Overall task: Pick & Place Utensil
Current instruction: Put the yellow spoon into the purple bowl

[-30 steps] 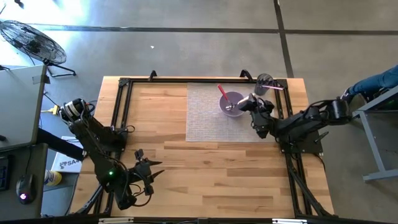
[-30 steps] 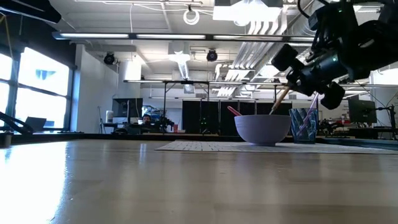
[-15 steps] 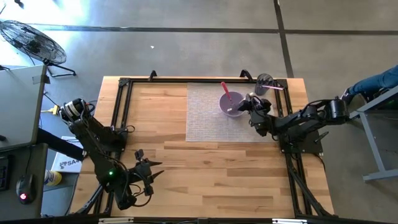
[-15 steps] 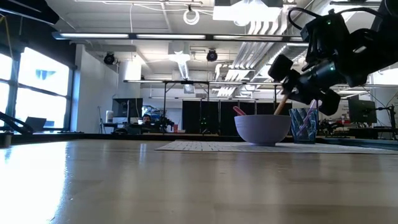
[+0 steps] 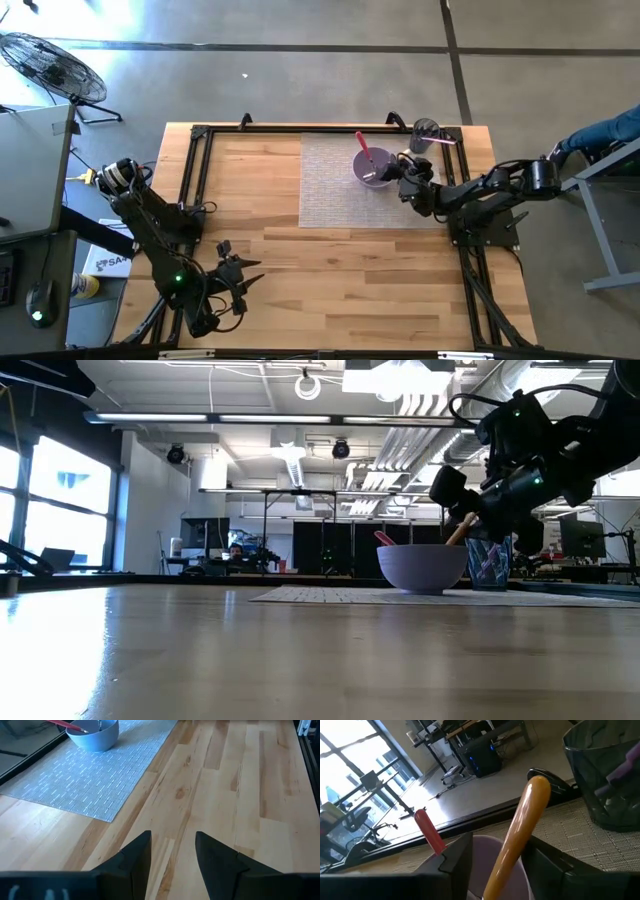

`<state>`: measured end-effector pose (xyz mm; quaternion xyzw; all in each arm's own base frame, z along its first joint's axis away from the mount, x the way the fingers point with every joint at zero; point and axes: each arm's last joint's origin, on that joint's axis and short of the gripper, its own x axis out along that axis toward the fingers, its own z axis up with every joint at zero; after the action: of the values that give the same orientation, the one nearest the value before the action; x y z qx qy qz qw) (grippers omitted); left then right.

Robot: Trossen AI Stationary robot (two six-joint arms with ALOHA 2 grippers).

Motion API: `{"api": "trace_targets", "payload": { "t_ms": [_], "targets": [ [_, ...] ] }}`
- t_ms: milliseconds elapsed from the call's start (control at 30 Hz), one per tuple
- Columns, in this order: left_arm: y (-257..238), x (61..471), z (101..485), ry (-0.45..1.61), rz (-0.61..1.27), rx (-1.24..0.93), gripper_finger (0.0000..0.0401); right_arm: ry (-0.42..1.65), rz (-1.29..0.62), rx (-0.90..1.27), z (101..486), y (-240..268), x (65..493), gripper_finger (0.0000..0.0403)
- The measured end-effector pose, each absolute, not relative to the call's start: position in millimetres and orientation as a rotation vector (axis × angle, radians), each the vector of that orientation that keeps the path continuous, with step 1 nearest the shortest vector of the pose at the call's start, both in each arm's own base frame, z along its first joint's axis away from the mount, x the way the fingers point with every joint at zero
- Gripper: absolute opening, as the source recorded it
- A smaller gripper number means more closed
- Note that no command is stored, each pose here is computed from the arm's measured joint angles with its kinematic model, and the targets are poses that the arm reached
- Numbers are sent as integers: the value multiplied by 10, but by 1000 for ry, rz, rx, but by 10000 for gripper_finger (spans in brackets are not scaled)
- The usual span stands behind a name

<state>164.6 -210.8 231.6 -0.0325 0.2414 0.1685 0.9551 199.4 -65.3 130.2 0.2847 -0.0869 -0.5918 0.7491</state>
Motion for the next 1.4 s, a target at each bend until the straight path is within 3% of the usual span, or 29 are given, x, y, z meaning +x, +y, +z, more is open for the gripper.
{"api": "trace_targets", "payload": {
  "t_ms": [367,800,967,1400],
  "targets": [
    [-2116,1650,2317,489,341,-96,150,-125,-1310,588,1279,-643,1960,189],
    [-2119,1656,2326,464,350,-102,150,55,-1299,552,1397,-587,1737,167],
    [-2115,1654,2325,463,352,-92,150,117,-1214,551,1509,-555,1657,159],
    [-2026,1756,2336,418,421,-89,150,79,-1072,465,1810,-379,1486,149]
  ]
}}
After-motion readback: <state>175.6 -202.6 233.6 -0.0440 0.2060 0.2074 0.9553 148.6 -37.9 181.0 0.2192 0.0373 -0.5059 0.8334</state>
